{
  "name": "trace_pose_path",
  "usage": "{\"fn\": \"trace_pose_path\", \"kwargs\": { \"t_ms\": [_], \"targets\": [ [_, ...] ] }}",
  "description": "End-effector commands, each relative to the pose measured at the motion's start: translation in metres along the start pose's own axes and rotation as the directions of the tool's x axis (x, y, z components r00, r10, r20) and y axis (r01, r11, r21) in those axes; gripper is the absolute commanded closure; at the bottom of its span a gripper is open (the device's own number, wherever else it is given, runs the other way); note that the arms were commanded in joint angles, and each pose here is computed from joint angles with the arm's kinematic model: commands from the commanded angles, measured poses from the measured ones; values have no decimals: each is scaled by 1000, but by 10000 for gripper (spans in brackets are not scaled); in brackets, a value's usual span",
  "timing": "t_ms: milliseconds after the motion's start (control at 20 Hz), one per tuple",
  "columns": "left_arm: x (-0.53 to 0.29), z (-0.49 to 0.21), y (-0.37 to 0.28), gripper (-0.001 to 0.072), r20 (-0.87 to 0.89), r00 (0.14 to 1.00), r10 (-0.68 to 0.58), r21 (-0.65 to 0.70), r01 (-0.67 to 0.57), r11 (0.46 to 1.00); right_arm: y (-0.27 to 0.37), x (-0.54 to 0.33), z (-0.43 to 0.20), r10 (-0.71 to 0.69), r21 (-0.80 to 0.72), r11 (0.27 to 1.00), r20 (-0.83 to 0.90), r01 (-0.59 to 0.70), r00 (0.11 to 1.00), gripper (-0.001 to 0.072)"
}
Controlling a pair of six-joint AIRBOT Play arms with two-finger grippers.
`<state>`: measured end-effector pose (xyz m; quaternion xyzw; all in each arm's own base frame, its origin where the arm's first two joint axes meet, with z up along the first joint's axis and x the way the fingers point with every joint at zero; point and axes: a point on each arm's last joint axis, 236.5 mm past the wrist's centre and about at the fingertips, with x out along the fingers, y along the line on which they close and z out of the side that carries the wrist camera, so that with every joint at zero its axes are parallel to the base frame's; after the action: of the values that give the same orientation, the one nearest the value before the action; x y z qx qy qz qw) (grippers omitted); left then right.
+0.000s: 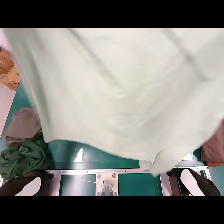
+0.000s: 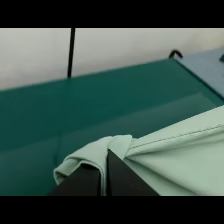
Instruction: Fold the shirts.
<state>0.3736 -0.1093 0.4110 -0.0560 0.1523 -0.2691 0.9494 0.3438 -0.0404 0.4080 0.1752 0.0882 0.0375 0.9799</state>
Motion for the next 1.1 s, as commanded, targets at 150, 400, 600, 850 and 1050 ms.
{"fn": "trace_pose_path", "kwargs": {
  "t_ms": [150, 400, 600, 850, 1050],
  "targets": [
    [169, -233, 82, 684, -494, 847, -199, -369, 3, 930, -94, 156, -232, 17, 182, 981, -423, 66, 906, 695],
    [246, -340, 129, 684, -552, 805, -217, -506, -117, 854, -163, 236, -334, 12, 275, 943, -594, 189, 805, 695],
    [272, -346, 165, 685, -494, 863, -102, -505, -190, 842, -171, 285, -329, 72, 328, 933, -574, 149, 816, 695],
    [287, -315, 187, 685, -371, 928, -8, -536, -207, 818, -162, 318, -269, 97, 331, 941, -457, 67, 884, 695],
    [290, -294, 186, 685, -328, 945, -12, -524, -171, 835, -157, 321, -245, 100, 312, 949, -418, 39, 903, 695]
  ]
}}
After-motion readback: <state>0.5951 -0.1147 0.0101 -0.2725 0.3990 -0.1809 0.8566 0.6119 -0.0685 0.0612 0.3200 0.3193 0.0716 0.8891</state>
